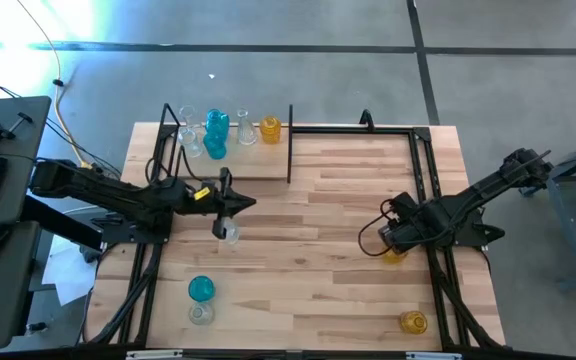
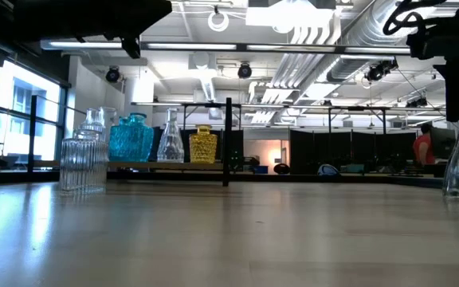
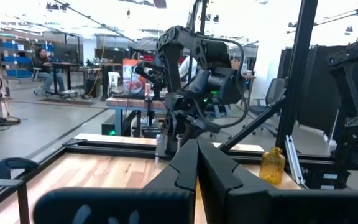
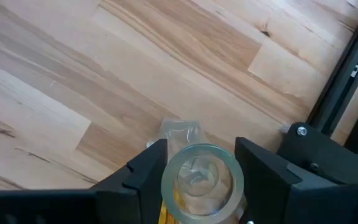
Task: Sort vases onto shelf
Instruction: Put the transparent vase on the shelf aligned with the other transparent vase
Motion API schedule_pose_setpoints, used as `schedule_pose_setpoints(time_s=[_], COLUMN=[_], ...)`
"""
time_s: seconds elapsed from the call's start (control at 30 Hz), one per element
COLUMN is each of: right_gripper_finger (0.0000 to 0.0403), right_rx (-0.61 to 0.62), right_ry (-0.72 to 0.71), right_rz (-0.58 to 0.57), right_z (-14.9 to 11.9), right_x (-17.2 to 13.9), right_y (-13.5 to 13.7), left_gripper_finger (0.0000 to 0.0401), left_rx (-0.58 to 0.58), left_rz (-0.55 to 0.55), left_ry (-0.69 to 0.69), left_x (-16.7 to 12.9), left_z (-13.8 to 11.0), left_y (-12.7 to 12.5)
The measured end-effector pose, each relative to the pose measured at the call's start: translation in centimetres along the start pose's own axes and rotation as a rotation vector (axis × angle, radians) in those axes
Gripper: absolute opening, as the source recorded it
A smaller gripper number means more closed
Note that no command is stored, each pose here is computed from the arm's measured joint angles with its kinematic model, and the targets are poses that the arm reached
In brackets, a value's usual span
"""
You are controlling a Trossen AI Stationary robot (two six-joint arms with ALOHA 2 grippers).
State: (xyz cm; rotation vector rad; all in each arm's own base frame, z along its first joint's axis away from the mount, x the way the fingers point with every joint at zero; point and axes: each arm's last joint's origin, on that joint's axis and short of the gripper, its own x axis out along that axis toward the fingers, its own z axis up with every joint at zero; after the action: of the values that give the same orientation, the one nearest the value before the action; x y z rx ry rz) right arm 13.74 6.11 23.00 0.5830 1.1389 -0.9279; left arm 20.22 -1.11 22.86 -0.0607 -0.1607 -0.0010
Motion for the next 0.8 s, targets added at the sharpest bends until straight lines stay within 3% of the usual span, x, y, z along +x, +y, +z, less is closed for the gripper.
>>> schedule_pose_setpoints(time_s=[0.3,0.43,0.57,0.8], right_gripper_finger=[0.0227,0.0234,0.0210,0.0121], right_rx=[-0.007,-0.005,0.011,-0.004], right_ry=[0.038,0.065,0.065,0.024], right_rz=[-0.020,-0.011,-0.018,0.008], right_z=[0.20,0.10,-0.11,-0.02], right_x=[-0.88,-0.79,-0.22,-0.10], right_y=[-0.23,-0.02,-0.03,0.25], left_gripper_finger=[0.0000,0.0000,0.0000,0.0000], left_rx=[0.001,0.001,0.002,0.012], left_rz=[0.001,0.001,0.001,0.001], left_ry=[0.016,0.016,0.018,0.023], left_x=[-0.04,-0.04,-0.04,-0.27], left_z=[-0.12,-0.11,-0.13,0.08], left_y=[0.01,0.01,0.01,0.01])
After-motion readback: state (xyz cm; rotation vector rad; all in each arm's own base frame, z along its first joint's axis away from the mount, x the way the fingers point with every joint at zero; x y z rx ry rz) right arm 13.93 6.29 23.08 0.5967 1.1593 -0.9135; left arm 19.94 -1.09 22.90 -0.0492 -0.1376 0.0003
